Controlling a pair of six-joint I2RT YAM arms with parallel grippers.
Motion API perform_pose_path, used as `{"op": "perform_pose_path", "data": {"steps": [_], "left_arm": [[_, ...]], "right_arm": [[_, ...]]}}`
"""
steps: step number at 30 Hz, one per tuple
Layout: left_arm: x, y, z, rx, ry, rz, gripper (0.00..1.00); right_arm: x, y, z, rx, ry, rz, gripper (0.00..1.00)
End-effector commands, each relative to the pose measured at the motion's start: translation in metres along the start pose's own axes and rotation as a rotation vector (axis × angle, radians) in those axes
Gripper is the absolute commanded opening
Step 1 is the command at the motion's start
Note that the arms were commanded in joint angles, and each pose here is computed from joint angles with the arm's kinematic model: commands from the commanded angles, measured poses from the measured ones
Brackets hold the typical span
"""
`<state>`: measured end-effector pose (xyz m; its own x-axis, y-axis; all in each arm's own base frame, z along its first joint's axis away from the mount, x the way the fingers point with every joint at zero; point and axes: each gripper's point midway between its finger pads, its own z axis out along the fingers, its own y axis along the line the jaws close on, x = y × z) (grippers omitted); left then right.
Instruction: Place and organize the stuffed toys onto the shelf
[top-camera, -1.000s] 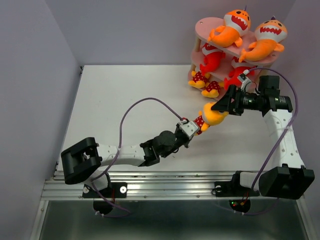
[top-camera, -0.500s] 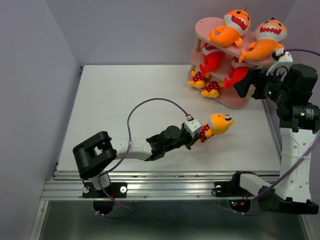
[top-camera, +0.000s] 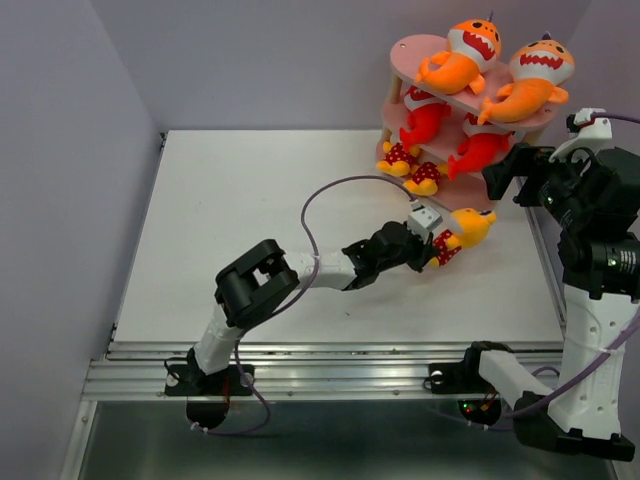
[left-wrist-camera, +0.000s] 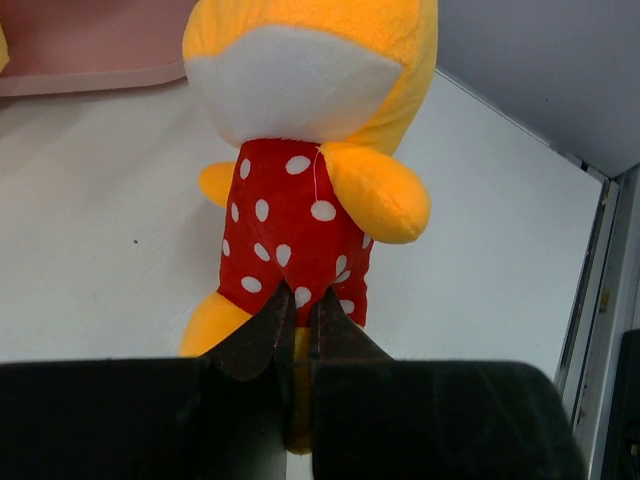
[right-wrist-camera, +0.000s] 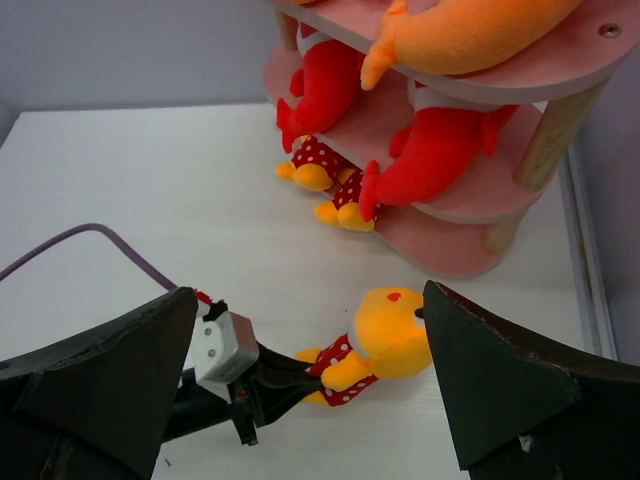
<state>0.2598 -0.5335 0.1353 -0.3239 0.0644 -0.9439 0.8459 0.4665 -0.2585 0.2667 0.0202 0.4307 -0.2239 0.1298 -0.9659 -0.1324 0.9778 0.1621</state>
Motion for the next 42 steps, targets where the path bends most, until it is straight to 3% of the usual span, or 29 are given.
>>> {"op": "perform_pose_path", "data": {"steps": [1, 6, 18, 25, 33, 42], "left_arm": [[-0.031, -0.008, 0.021, -0.003, -0.034, -0.102, 0.0], [-0.015, 0.005, 0.04, -0.052, 0.021, -0.154, 0.0], [-0.049, 0.028, 0.083, -0.142, -0.012, -0.3, 0.0], [-0.049, 0.046, 0.092, -0.186, -0.008, -0.371, 0.0], [-0.075, 0.048, 0.1, -0.161, -0.047, -0.372, 0.0], [-0.079, 0.059, 0.112, -0.173, -0.058, -0.39, 0.0]], "right_arm": [[-0.03, -0.004, -0.011, 0.043, -0.117, -0.015, 1.0], [-0.038, -0.004, -0.02, 0.059, -0.148, -0.023, 1.0], [-0.035, -0.005, -0.02, 0.061, -0.148, -0.019, 1.0], [-0.031, -0.008, -0.023, 0.073, -0.153, -0.018, 1.0], [-0.024, -0.008, -0.022, 0.066, -0.142, -0.009, 1.0], [-0.019, -0.007, -0.025, 0.06, -0.14, -0.002, 1.0]]}}
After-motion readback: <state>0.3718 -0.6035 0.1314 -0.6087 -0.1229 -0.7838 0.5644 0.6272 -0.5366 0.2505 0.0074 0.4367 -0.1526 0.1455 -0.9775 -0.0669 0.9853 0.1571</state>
